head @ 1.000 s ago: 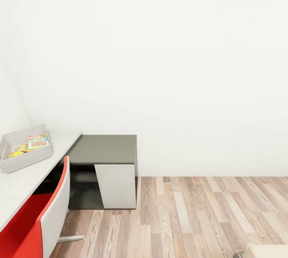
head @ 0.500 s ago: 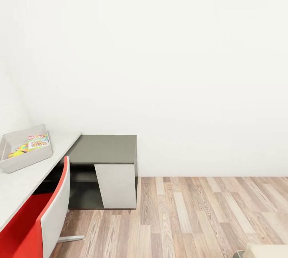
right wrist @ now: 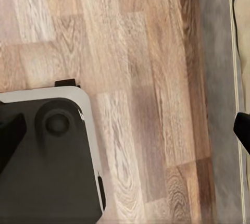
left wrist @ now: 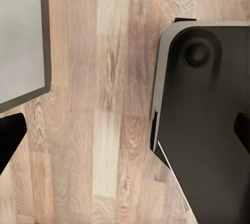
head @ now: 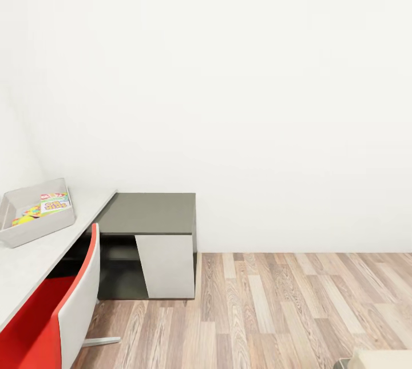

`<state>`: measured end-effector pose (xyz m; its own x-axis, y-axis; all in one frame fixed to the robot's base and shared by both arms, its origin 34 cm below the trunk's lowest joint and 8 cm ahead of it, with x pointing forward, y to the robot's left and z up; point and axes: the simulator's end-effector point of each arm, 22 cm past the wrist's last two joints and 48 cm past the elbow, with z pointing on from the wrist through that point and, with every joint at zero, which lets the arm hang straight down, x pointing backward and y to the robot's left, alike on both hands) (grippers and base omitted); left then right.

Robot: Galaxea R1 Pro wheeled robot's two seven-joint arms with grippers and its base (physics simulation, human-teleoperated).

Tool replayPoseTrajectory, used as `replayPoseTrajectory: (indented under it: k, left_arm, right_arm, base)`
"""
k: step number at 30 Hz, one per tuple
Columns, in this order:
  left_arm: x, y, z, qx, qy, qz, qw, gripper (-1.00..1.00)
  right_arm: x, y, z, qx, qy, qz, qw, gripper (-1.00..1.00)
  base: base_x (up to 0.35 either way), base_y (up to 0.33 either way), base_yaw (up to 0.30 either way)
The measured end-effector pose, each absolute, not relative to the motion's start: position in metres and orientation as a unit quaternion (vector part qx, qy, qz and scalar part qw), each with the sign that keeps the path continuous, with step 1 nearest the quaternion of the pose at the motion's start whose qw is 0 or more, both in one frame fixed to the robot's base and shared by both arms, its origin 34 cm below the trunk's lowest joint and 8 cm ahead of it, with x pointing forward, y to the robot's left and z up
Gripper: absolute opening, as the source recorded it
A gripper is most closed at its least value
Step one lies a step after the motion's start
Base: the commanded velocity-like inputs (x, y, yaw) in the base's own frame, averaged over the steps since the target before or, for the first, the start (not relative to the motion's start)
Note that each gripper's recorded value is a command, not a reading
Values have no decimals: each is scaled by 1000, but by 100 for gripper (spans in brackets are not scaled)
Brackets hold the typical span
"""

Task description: Put all the toys in the child's room - the three board games (two on the bed and one on the table), the two jigsaw puzzles on the table, and the tennis ball on the table - inside the toy box on the table in the child's room.

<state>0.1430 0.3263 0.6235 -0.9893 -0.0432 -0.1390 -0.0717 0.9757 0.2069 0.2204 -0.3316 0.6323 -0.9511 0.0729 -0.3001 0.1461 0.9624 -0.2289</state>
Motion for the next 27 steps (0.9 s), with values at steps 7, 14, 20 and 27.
replayPoseTrajectory:
  k: [7, 14, 20, 27]
  left_arm:
    - [144, 327, 624, -22, 992, 105, 69, 100]
    - [147, 323, 623, -28, 992, 103, 72, 100]
    - [147, 313, 622, -28, 993, 94, 71, 100]
    - [147, 314, 622, -27, 992, 95, 72, 100]
  right_arm:
    - [222, -323, 632, 60, 979, -120, 150, 100]
    - [221, -323, 632, 63, 979, -120, 150, 100]
    - [221, -324, 632, 64, 979, -121, 150, 100]
    - [221, -322, 632, 64, 979, -119, 150, 100]
  base:
    - [0, 0, 0]
    - [0, 0, 0]
    - [0, 0, 0]
    - [0, 0, 0]
